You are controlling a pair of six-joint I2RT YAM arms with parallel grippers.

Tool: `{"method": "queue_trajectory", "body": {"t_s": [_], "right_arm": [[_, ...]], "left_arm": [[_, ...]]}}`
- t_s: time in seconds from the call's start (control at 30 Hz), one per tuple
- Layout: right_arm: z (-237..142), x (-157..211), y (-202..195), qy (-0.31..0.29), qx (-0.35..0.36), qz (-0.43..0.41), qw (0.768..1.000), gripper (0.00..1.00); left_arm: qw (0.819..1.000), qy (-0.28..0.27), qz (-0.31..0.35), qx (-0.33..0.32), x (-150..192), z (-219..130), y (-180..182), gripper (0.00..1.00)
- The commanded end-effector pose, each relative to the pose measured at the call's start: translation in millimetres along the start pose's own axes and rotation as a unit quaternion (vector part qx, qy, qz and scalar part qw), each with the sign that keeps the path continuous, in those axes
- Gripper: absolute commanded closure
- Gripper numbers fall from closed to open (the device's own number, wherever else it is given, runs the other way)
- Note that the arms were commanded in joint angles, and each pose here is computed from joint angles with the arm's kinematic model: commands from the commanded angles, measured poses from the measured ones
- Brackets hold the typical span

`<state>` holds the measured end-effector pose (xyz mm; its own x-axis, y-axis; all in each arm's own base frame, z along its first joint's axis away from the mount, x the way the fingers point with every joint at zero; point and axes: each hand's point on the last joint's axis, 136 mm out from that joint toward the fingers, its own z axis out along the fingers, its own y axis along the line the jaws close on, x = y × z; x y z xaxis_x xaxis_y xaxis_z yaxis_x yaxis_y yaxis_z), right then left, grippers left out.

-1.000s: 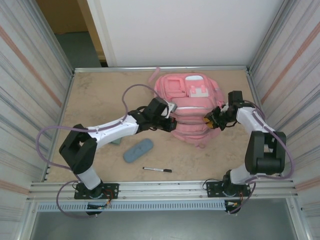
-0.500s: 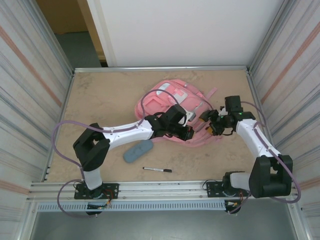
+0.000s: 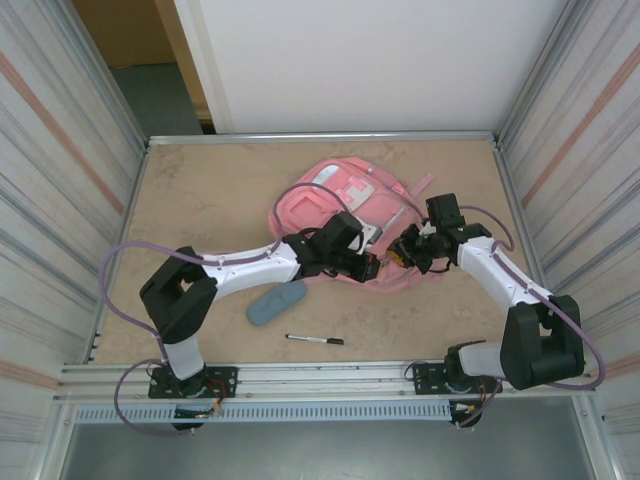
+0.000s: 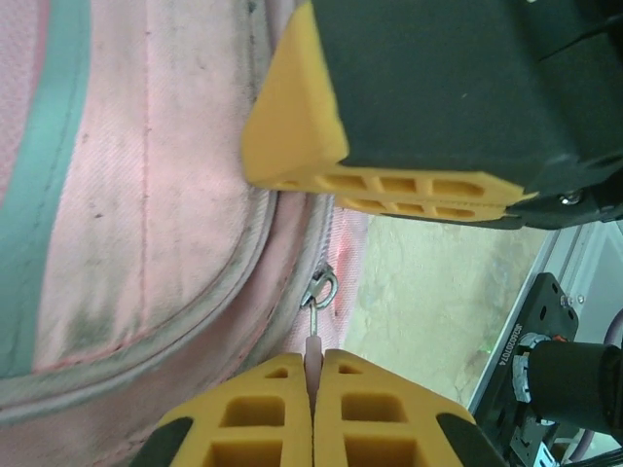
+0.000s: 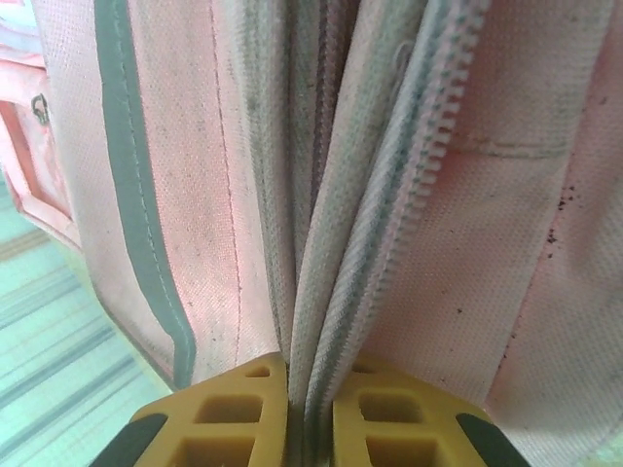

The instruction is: Pack the student bag

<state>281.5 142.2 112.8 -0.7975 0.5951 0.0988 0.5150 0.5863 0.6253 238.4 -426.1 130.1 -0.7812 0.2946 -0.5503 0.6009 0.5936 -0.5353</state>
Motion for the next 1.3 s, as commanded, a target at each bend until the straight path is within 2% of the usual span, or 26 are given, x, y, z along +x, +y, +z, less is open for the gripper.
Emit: {"method": "queue_trajectory", "body": {"t_s": [0.0,0.23,0.53,0.6,0.7,0.87,1.03,1.1,1.17,1.23,1.27], "right_arm": [[-9.6,-14.9,4.9,-0.025,-0.01,-0.009,1.0,0.94],[-13.8,-18.2,5.5,-0.019,-0.023,-0.009,1.0,0.98],[-19.3,-19.9,13.7,-0.013,-0.05,0.001,0.999,0.99],[-21.5,-20.8,15.6,-0.015,-0.058,0.004,0.998,1.0],[-24.8,-19.2,21.0,-0.01,-0.067,-0.004,0.998,1.0],[-23.2,-10.5,20.3,0.003,-0.067,-0.006,0.998,0.99],[-17.8,6.0,16.5,0.014,-0.058,-0.017,0.998,0.99],[-13.6,13.6,20.3,0.02,-0.062,-0.039,0.997,0.93],[-13.0,18.6,24.2,0.026,-0.061,-0.069,0.995,0.79],[-13.9,15.7,20.6,0.011,-0.051,-0.087,0.995,0.73],[-13.9,12.0,14.6,-0.001,-0.04,-0.086,0.995,0.72]], "left_arm": [[0.998,-0.043,-0.022,-0.047,-9.6,-31.6,33.0,1.0],[0.987,-0.05,-0.083,-0.126,17.4,-74.0,98.4,1.0],[0.988,-0.054,-0.101,-0.105,33.6,-87.8,96.4,1.0],[0.986,-0.05,-0.099,-0.128,37.0,-91.1,103.9,1.0],[0.975,-0.044,-0.121,-0.183,41.5,-99.8,138.0,1.0],[0.953,-0.04,-0.218,-0.207,47.1,-110.4,205.2,1.0],[0.948,-0.055,-0.23,-0.211,29.6,-113.2,224.0,1.0],[0.949,-0.057,-0.233,-0.206,24.6,-110.8,223.8,1.0],[0.95,-0.061,-0.238,-0.193,21.5,-106.9,221.4,1.0],[0.951,-0.063,-0.242,-0.181,19.9,-106.0,217.3,0.9],[0.952,-0.064,-0.242,-0.177,19.7,-107.3,214.6,0.8]]}}
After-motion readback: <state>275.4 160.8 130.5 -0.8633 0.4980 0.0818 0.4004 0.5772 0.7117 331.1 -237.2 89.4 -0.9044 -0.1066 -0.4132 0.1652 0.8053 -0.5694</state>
